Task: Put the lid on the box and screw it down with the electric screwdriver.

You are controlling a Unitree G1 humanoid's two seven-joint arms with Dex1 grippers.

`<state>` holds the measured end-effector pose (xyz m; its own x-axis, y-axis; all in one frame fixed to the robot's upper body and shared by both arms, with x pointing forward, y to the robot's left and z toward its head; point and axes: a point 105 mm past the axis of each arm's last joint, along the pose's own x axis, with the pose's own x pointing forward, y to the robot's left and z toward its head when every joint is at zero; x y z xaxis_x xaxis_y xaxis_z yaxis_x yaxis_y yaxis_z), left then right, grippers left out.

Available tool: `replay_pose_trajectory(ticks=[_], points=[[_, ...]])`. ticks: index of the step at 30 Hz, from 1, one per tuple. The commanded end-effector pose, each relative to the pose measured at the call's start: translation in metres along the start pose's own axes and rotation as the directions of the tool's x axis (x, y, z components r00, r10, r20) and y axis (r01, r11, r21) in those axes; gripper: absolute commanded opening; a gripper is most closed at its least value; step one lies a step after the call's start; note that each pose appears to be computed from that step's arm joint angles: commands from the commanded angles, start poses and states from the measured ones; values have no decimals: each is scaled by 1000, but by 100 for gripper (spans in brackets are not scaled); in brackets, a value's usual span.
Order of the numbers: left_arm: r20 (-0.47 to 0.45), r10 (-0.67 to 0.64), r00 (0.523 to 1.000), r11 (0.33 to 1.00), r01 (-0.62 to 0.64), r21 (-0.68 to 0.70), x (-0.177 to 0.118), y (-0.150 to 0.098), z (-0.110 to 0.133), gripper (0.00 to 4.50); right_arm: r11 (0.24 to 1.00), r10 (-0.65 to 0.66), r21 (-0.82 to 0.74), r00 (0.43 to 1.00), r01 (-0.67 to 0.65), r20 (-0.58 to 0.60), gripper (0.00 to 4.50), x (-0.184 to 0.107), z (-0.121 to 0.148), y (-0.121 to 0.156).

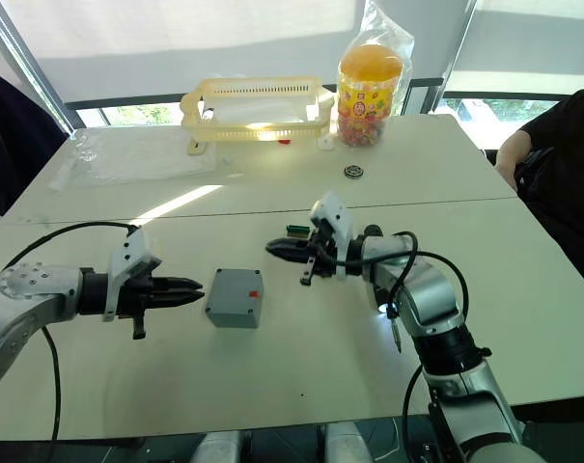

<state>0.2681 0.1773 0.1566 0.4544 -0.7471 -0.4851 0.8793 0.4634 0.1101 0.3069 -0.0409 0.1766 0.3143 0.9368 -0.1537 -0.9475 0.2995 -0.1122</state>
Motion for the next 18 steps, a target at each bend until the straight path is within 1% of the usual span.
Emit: replay_pose_trajectory(ticks=[1, 8, 18], points=[[28, 33, 999, 998, -34, 52, -9, 4, 11, 67, 999, 20, -28, 999, -19, 31, 6, 7, 10, 11], [41, 39, 998, 998, -41, 43, -8, 4, 12, 67, 999, -3, -47, 1000, 2, -12, 6, 16, -3, 5], [53, 46, 998, 998, -48, 36, -6, 4, 12, 67, 999, -10, -38, 1000, 10, -18, 6, 19, -7, -1]])
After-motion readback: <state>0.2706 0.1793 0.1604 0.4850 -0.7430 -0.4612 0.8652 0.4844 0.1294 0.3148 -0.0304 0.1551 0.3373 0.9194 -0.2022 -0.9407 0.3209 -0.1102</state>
